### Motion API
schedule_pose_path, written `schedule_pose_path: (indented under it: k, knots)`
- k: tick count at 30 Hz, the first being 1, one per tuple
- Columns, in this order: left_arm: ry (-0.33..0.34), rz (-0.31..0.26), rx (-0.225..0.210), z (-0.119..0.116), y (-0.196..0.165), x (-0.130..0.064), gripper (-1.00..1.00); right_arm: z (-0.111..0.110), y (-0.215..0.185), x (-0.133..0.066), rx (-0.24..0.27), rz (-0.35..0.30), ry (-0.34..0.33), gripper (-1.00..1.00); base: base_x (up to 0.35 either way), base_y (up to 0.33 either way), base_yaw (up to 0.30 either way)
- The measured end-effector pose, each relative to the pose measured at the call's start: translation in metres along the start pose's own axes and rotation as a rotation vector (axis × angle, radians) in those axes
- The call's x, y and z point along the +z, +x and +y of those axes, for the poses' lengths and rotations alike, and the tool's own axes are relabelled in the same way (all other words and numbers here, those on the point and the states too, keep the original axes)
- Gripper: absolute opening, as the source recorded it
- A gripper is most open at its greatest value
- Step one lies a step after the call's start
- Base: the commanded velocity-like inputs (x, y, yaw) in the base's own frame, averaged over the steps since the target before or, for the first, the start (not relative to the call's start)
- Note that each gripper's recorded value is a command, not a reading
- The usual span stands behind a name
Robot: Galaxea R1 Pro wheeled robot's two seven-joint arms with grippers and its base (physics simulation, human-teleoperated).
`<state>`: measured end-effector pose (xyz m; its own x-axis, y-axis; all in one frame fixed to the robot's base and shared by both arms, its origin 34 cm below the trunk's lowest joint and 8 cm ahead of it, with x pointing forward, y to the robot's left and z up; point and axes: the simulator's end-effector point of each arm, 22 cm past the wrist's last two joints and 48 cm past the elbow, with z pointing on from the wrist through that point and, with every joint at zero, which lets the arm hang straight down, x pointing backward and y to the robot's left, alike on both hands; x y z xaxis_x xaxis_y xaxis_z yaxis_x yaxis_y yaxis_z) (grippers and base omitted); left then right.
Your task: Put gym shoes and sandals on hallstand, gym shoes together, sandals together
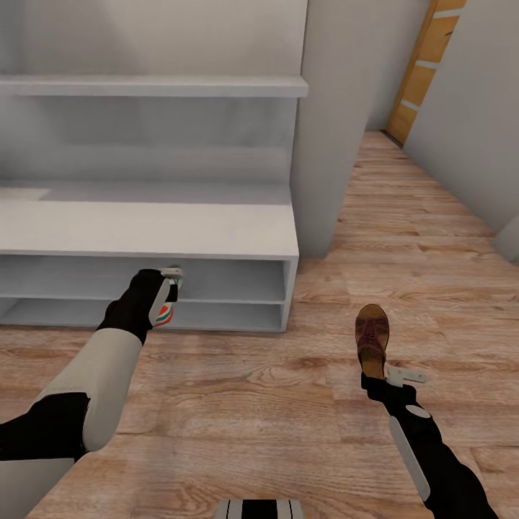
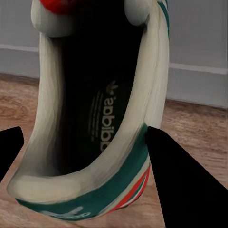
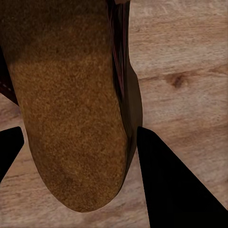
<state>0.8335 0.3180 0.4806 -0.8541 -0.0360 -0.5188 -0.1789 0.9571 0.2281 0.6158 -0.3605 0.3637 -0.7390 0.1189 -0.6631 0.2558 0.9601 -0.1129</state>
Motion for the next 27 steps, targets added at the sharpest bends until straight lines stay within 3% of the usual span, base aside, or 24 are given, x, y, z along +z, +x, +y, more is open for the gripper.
schedule_pose_path:
  k: [12, 27]
  knots:
    - [0.003, -0.04, -0.014, -0.002, 0.001, 0.005, -1.0, 0.0, 0.0, 0.0, 0.0, 0.0, 0.0, -1.0, 0.0, 0.0, 0.0]
    - [0.003, -0.051, -0.016, -0.004, 0.01, 0.009, -1.0, 0.0, 0.0, 0.0, 0.0, 0.0, 0.0, -1.0, 0.0, 0.0, 0.0]
